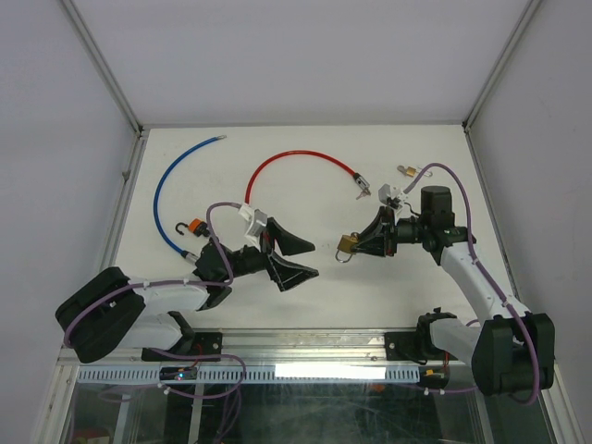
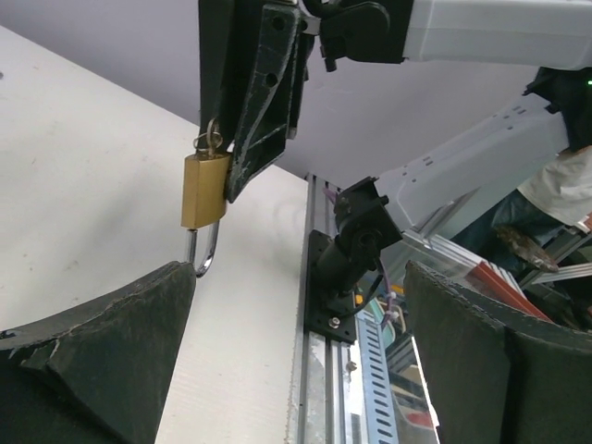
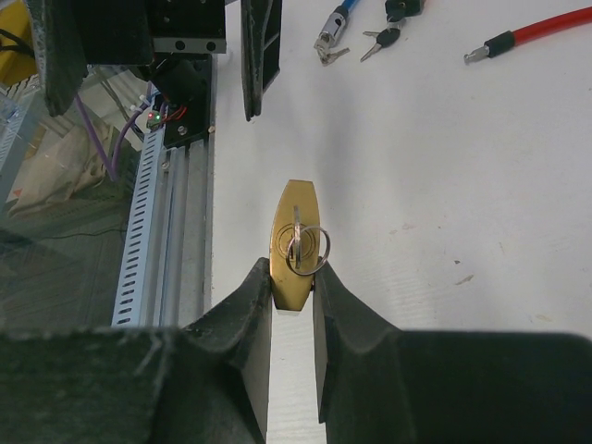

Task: Lock with the key
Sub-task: Lock the lock.

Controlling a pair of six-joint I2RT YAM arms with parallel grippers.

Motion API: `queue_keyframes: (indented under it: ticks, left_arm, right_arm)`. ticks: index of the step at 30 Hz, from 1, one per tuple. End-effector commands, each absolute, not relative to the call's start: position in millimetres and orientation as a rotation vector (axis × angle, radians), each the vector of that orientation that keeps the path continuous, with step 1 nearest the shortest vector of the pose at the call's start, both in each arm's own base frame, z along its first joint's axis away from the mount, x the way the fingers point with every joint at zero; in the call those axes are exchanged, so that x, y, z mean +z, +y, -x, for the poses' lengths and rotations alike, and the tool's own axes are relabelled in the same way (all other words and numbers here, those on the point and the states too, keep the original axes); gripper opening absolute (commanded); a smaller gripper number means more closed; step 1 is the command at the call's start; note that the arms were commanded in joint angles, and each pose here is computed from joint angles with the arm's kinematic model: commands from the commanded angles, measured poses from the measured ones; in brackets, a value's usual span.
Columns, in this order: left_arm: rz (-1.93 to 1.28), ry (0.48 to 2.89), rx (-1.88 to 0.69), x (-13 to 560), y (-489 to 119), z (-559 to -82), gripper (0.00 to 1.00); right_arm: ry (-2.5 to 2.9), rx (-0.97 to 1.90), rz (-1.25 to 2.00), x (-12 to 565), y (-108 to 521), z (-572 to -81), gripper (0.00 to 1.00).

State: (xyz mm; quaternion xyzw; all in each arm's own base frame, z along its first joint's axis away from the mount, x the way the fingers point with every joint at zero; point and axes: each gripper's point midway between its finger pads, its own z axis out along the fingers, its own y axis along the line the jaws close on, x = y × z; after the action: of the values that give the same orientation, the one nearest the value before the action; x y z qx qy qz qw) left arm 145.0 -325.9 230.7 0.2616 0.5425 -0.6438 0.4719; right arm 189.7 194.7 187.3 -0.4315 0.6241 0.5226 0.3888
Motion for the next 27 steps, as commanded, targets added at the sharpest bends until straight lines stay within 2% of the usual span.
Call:
queue_keyframes:
  ticks: [1,8,27]
  left_arm:
    - [-0.661,1.328,-1.51,239,-336,-151,0.98]
    - [-0.705,1.362,-1.466,235,-344,-150,0.93]
    - [-0.735,1.297,-1.533,246,-345,-141,0.92]
  right_arm:
    - [1.468,1.33,1.161,212,199,-191,0.0]
    - [1.471,1.336,1.169,211,201,-189,0.0]
    - [1.463,1.37,1.198,209,204,-182,0.0]
